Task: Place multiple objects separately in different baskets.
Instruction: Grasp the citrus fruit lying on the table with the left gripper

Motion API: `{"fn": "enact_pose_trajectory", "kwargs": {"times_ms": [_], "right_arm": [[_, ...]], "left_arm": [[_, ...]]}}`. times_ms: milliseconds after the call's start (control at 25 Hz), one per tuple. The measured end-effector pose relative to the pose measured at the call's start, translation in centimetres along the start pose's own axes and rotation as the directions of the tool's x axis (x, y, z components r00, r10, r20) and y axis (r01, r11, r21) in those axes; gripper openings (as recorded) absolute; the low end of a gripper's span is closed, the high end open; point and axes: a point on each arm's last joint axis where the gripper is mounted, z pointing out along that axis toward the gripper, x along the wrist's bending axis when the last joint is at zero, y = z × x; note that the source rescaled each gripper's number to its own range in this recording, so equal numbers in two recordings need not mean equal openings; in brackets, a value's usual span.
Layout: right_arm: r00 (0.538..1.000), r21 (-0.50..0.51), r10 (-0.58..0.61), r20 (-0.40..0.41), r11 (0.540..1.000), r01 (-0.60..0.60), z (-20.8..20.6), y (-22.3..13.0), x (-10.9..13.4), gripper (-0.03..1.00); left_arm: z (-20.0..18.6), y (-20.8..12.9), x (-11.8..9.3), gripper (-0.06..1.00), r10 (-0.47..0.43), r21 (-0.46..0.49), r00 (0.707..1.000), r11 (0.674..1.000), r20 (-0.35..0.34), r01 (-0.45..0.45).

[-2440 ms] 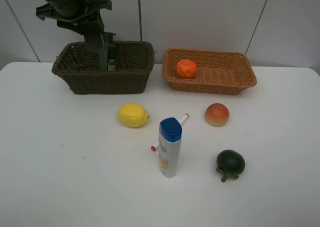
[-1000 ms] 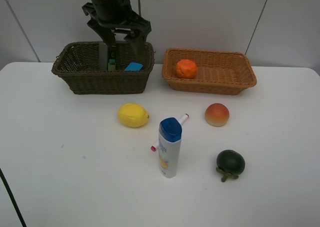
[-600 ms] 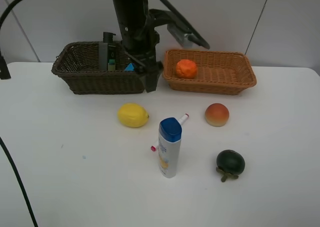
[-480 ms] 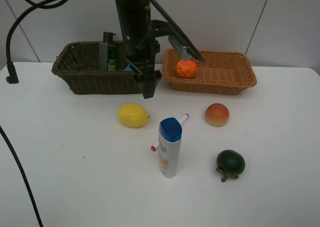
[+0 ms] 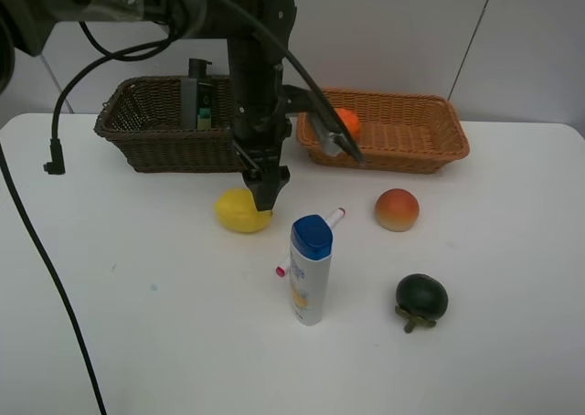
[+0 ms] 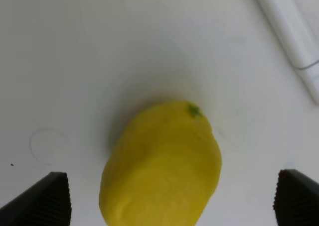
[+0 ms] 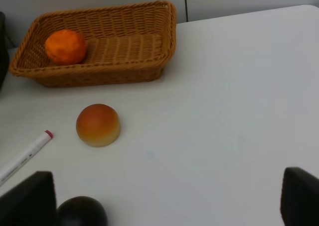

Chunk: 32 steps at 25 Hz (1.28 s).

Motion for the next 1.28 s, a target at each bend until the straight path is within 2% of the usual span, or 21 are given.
{"fn": "enact_pose_trajectory", "kwargs": {"times_ms": [880, 1080, 1160, 1240, 1280], "right_arm": [[1.0, 0.0, 0.0, 0.0, 1.0, 0.0, 0.0, 0.0, 0.0, 1.0], [1.0, 0.0, 0.0, 0.0, 1.0, 0.0, 0.0, 0.0, 0.0, 1.0], [1.0, 0.0, 0.0, 0.0, 1.0, 0.0, 0.0, 0.0, 0.0, 1.0], [1.0, 0.0, 0.0, 0.0, 1.0, 0.0, 0.0, 0.0, 0.0, 1.0], [1.0, 0.0, 0.0, 0.0, 1.0, 0.0, 0.0, 0.0, 0.0, 1.0]], "left_arm": [[6.7, 0.4, 0.3, 1.0, 0.016, 0.121, 0.996, 0.992, 0.086, -0.027], [7.1, 0.3, 0.4, 0.99, 0.023, 0.133, 0.997, 0.991, 0.074, -0.033], [7.1, 0.2, 0.5, 0.93, 0.023, 0.139, 0.998, 0.99, 0.063, -0.031], [7.1, 0.2, 0.6, 0.72, 0.019, 0.143, 0.998, 0.989, 0.058, -0.027], [7.1, 0.2, 0.6, 0.53, 0.017, 0.144, 0.998, 0.989, 0.056, -0.025]]}}
